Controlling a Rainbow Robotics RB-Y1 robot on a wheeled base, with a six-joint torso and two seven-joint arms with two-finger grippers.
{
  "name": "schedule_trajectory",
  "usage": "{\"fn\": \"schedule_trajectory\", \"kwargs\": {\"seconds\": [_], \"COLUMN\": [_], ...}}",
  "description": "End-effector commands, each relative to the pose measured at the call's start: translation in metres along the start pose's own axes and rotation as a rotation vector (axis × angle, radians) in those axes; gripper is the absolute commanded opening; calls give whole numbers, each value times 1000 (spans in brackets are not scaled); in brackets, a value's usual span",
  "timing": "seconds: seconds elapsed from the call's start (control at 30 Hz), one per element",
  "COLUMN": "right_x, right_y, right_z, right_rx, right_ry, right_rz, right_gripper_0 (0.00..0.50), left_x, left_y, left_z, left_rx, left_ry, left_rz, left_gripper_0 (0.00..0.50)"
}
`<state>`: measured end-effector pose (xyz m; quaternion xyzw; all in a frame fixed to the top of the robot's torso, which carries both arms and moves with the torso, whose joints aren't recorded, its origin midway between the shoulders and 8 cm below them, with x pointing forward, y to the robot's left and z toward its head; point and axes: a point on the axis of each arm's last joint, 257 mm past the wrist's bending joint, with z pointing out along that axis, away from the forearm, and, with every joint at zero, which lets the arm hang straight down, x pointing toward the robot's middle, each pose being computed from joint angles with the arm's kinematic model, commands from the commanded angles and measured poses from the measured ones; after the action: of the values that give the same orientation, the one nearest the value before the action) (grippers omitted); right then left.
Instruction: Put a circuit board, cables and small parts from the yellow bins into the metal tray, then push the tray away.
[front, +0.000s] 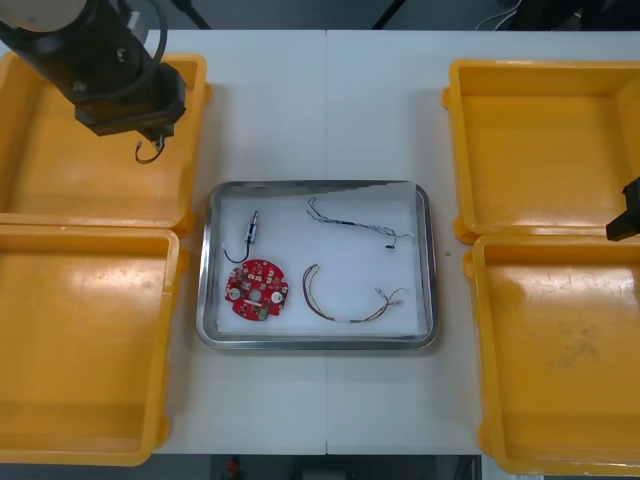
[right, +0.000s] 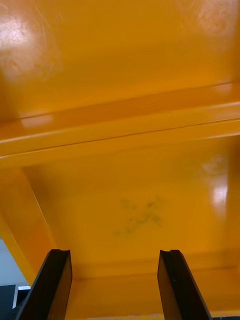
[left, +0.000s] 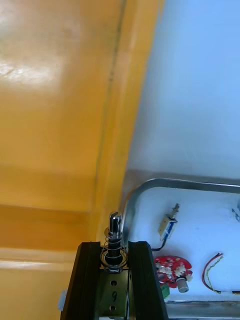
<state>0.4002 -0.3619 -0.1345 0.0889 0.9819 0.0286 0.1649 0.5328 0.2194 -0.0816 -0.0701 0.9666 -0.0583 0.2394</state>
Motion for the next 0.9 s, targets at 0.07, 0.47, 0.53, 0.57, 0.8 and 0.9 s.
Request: {"fn": "schedule_trajectory", "kwargs": {"seconds": [0.07, 0.47, 0.53, 0.57, 0.8, 0.9], "right_x": [-1, 4, 4, 4, 4, 4], "right_y": [-17, -25, -25, -26, -22, -22], "right_z": [-10, -1, 0, 0, -1, -1], "right_rx": [39, 64, 68, 74, 66, 66], "right_ry": [-25, -35, -44, -46, -52, -52], "right_rz": [30, 18, 12, 6, -16, -16], "right_gripper_0": [500, 500, 500, 500, 500, 500], "left_x": [16, 86, 95, 98, 117, 122], "left_y": [-47, -75, -79, -82, -94, -100], "left_z": [-6, 32, 38, 40, 62, 71], "left_rx": [67, 94, 102, 102, 20, 3], "left_ry": [-57, -24, -9, -4, -23, -29], "left_rz": [23, 60, 61, 60, 94, 95], "left_gripper_0": [0, 0, 0, 0, 0, 0]}}
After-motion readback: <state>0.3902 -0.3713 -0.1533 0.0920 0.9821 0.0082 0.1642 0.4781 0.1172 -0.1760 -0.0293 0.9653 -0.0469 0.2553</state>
